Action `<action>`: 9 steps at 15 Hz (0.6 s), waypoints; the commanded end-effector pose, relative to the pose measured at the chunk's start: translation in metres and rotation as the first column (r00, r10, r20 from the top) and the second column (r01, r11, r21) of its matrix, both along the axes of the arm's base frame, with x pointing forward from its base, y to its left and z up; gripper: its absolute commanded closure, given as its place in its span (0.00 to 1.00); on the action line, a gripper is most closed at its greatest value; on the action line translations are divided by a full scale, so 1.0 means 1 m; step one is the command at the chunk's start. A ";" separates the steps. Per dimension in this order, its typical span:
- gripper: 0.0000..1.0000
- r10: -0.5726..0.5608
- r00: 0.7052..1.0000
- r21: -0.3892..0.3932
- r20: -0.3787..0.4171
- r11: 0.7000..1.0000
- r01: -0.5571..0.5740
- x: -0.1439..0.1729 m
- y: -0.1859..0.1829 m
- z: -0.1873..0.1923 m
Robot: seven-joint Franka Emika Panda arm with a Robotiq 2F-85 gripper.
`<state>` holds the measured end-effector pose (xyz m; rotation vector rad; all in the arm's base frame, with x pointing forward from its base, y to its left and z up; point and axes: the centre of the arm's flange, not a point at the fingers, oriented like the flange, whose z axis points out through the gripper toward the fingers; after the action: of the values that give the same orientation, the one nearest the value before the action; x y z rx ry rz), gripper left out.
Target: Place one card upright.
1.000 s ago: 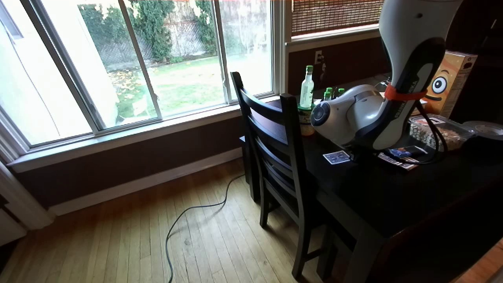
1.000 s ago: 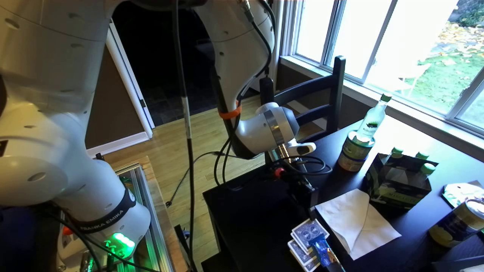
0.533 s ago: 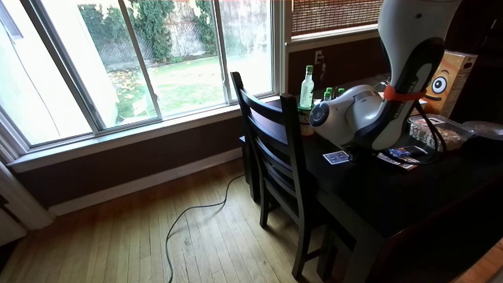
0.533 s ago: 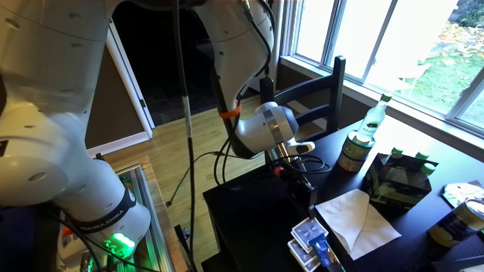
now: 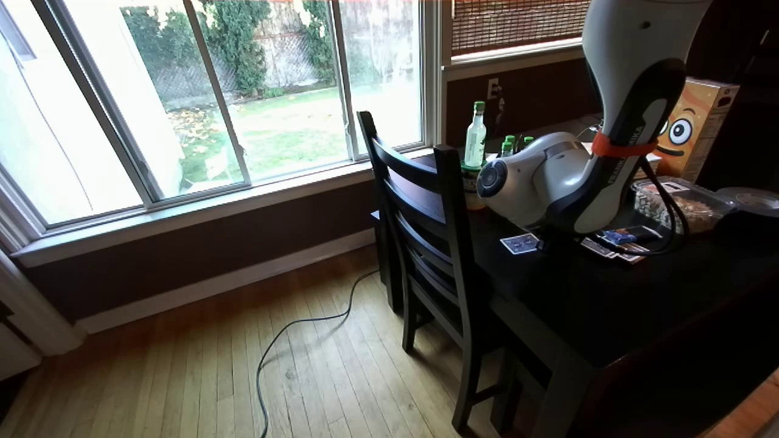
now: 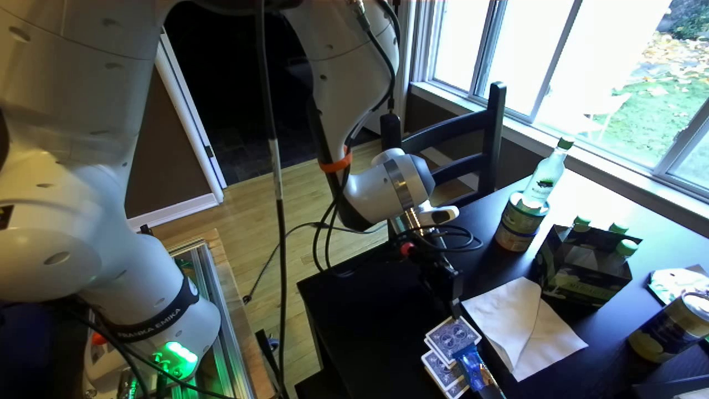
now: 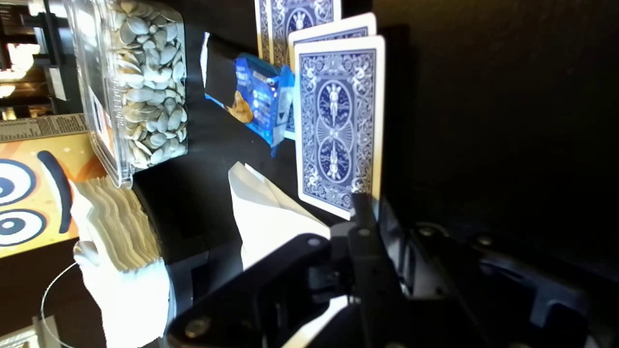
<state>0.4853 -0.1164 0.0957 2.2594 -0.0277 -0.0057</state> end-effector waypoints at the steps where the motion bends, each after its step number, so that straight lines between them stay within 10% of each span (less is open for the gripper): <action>1: 0.76 0.022 1.000 -0.021 0.013 1.000 -0.022 -0.005 0.002 0.001; 9: 0.99 0.029 0.999 -0.023 0.016 0.999 -0.028 -0.006 0.003 0.003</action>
<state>0.4855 -0.1157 0.0958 2.2592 -0.0260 -0.0049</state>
